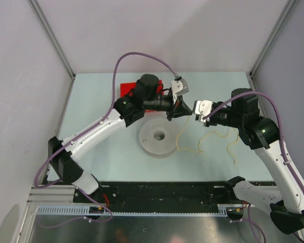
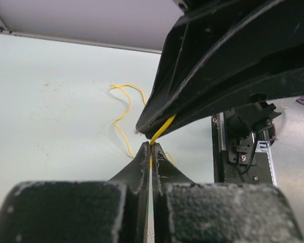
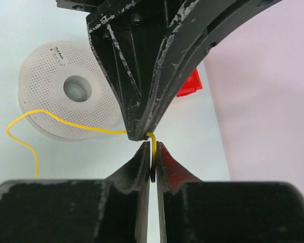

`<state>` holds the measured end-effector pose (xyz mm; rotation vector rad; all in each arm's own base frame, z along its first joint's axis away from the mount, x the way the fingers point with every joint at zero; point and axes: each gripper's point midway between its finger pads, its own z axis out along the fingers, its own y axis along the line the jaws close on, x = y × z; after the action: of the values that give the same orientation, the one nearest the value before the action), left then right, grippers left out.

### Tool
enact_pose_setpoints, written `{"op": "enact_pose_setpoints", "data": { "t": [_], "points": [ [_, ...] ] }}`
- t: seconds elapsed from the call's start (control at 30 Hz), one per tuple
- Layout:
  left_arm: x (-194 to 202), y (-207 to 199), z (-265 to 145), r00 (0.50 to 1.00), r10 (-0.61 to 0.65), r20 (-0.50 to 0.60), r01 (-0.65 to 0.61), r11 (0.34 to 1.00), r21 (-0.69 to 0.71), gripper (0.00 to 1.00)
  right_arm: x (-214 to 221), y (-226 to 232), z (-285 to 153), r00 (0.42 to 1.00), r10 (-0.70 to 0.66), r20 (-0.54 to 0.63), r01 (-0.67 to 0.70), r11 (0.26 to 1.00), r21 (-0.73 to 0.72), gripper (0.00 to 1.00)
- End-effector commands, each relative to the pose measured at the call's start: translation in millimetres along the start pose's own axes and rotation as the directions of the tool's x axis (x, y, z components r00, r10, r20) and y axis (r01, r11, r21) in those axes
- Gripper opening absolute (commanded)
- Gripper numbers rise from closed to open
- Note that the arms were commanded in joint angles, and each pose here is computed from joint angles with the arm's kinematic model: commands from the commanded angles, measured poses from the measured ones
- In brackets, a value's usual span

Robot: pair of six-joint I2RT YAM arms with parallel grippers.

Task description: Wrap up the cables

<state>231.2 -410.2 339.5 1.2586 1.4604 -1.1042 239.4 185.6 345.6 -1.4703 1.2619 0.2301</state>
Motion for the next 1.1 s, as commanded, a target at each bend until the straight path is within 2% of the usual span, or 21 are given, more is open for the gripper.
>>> {"op": "enact_pose_setpoints", "data": {
  "t": [0.0, 0.1, 0.2, 0.23, 0.27, 0.3, 0.4, 0.57, 0.67, 0.73, 0.8, 0.83, 0.87, 0.9, 0.93, 1.0, 1.07],
  "points": [
    [-15.6, -3.6, -19.2, 0.999, 0.002, 0.054, -0.002, 1.0, 0.003, 0.0, -7.4, -15.6, -5.6, 0.999, -0.036, 0.01, 0.035, 0.997, 0.07, 0.13],
    [-17.5, -7.9, -26.3, 0.997, 0.039, 0.065, -0.04, 0.999, 0.007, 0.0, -6.6, -17.0, -5.9, 0.999, -0.042, 0.009, 0.041, 0.997, 0.072, 0.03],
    [-15.6, -8.6, -29.2, 0.996, 0.058, 0.063, -0.058, 0.998, 0.001, 0.0, -9.5, -18.0, -5.0, 0.999, -0.044, 0.026, 0.042, 0.997, 0.071, 0.0],
    [-13.5, -8.0, -28.2, 0.997, 0.059, 0.059, -0.059, 0.998, -0.002, 0.31, -12.5, -18.1, -4.4, 0.998, -0.041, 0.041, 0.038, 0.997, 0.069, 0.0],
    [-12.2, -7.2, -26.9, 0.997, 0.062, 0.055, -0.061, 0.998, -0.006, 0.51, -15.0, -17.9, -3.9, 0.998, -0.039, 0.054, 0.035, 0.997, 0.067, 0.0],
    [-11.0, -6.1, -25.3, 0.996, 0.066, 0.051, -0.066, 0.998, -0.011, 0.62, -17.5, -17.8, -3.8, 0.997, -0.037, 0.066, 0.033, 0.997, 0.065, 0.0],
    [-12.2, -3.7, -19.4, 0.995, 0.086, 0.048, -0.085, 0.996, -0.02, 0.75, -22.1, -15.5, -3.5, 0.995, -0.046, 0.088, 0.041, 0.998, 0.053, 0.0],
    [-15.5, 1.0, -6.7, 0.994, 0.099, 0.044, -0.098, 0.995, -0.026, 0.79, -27.1, -13.2, -4.0, 0.992, -0.06, 0.109, 0.055, 0.998, 0.044, 0.0],
    [-16.5, 4.9, -0.2, 0.995, 0.086, 0.042, -0.085, 0.996, -0.032, 0.76, -32.5, -10.9, -5.1, 0.989, -0.069, 0.128, 0.065, 0.997, 0.039, 0.0],
    [-16.5, 7.1, 3.6, 0.996, 0.074, 0.041, -0.073, 0.997, -0.032, 0.69, -36.3, -9.5, -6.0, 0.988, -0.071, 0.141, 0.066, 0.997, 0.037, 0.0],
    [-18.4, 8.5, 4.6, 0.997, 0.069, 0.043, -0.067, 0.997, -0.036, 0.49, -41.1, -9.3, -7.7, 0.985, -0.071, 0.157, 0.065, 0.997, 0.039, 0.0],
    [-19.6, 9.4, 3.3, 0.997, 0.069, 0.045, -0.067, 0.997, -0.042, 0.34, -42.7, -9.2, -8.2, 0.984, -0.066, 0.163, 0.06, 0.997, 0.041, 0.0],
    [-21.2, 10.2, 0.8, 0.997, 0.068, 0.049, -0.065, 0.997, -0.051, 0.21, -43.6, -10.6, -9.0, 0.985, -0.057, 0.164, 0.05, 0.998, 0.049, 0.06],
    [-22.2, 12.2, -3.1, 0.997, 0.063, 0.051, -0.06, 0.996, -0.064, 0.1, -42.3, -13.1, -9.3, 0.987, -0.042, 0.155, 0.033, 0.998, 0.062, 0.16],
    [-23.7, 13.8, -8.4, 0.997, 0.055, 0.056, -0.051, 0.996, -0.075, 0.05, -39.0, -16.3, -9.6, 0.99, -0.02, 0.137, 0.009, 0.997, 0.08, 0.32],
    [-27.4, 21.2, -24.7, 0.997, 0.031, 0.071, -0.023, 0.994, -0.109, 0.01, -23.5, -23.2, -9.5, 0.997, 0.037, 0.071, -0.045, 0.992, 0.121, 0.57],
    [-30.2, 30.9, -43.8, 0.996, 0.015, 0.084, -0.002, 0.989, -0.151, 0.0, 4.7, -30.0, -14.4, 0.994, 0.107, -0.014, -0.104, 0.983, 0.154, 0.69]
  ]
}}
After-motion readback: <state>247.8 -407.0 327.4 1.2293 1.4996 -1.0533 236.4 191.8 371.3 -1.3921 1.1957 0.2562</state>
